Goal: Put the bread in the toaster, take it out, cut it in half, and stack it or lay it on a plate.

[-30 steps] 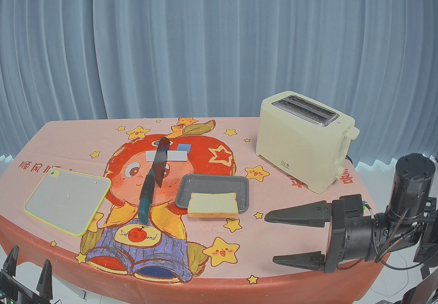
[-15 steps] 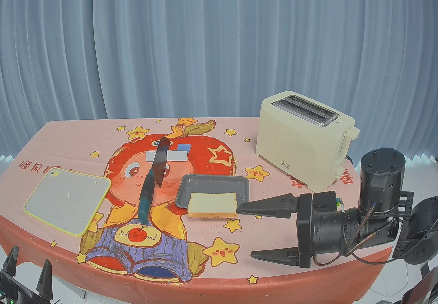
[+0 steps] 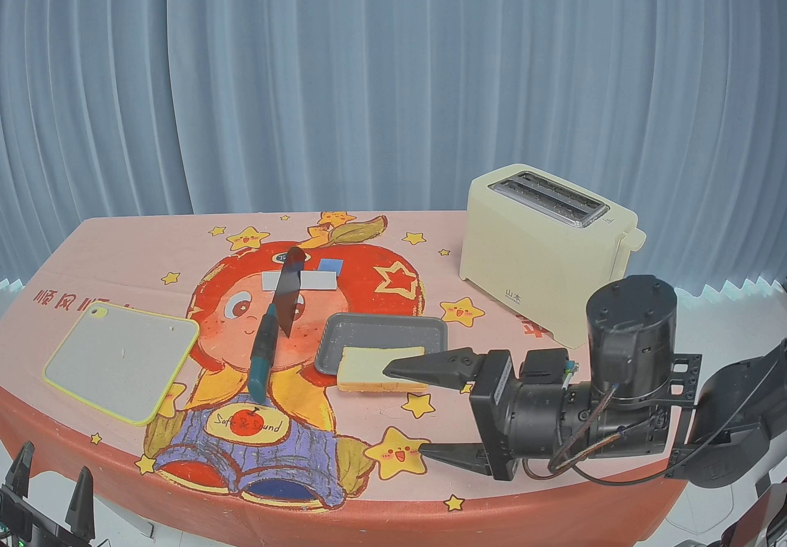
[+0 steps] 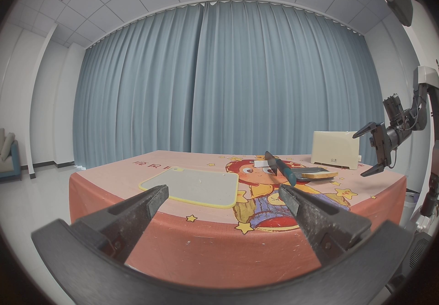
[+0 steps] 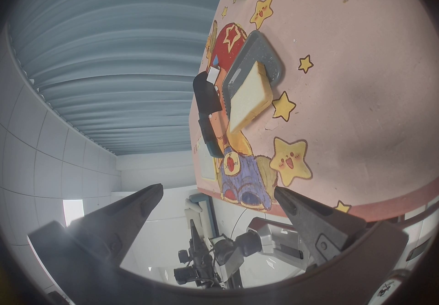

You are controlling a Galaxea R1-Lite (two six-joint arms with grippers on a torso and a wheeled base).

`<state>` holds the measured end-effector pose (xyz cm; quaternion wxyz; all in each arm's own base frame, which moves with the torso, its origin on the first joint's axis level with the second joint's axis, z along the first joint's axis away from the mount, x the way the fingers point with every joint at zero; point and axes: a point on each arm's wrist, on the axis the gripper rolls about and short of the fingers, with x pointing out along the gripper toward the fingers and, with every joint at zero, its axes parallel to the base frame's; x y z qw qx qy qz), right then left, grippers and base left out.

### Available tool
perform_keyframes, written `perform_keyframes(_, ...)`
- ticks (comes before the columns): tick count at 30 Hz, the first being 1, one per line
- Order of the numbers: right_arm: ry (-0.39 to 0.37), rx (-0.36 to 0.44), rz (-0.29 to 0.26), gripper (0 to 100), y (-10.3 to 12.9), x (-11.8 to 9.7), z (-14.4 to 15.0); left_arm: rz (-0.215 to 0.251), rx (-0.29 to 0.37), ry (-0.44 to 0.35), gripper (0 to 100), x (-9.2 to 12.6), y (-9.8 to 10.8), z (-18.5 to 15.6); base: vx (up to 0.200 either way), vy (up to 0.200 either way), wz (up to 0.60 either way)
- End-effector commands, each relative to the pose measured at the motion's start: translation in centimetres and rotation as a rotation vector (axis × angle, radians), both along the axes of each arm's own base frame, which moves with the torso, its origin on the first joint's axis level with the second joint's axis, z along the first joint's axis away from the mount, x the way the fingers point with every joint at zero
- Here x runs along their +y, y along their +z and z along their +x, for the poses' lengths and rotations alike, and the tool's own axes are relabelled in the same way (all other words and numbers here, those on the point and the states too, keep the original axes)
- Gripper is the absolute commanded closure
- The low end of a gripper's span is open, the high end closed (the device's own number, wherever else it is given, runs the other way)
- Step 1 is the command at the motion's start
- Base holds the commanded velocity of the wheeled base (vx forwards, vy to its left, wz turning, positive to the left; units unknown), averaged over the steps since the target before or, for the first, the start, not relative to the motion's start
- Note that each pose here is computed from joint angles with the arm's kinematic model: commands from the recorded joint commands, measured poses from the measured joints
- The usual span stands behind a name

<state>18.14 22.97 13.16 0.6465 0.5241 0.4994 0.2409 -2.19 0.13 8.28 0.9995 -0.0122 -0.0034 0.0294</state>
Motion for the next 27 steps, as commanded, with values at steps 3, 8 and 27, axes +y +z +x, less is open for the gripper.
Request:
perform_keyframes(3,-0.012,-0.001,-0.018,0,-0.7,1.6,0.8,0.000,0.017,0.001,0,0.0,-0.5,0.1,0.000,0.000,0.00)
perform_keyframes(8,-0.020,-0.005,-0.014,0,-0.8,2.2,1.5,0.000,0.017,0.001,0,0.0,-0.5,0.1,0.000,0.000,0.00)
perform_keyframes(27,-0.128,0.013,-0.042,0,-2.3,2.1,4.7,0.000,0.017,0.001,0,0.0,-0.5,0.1,0.000,0.000,0.00)
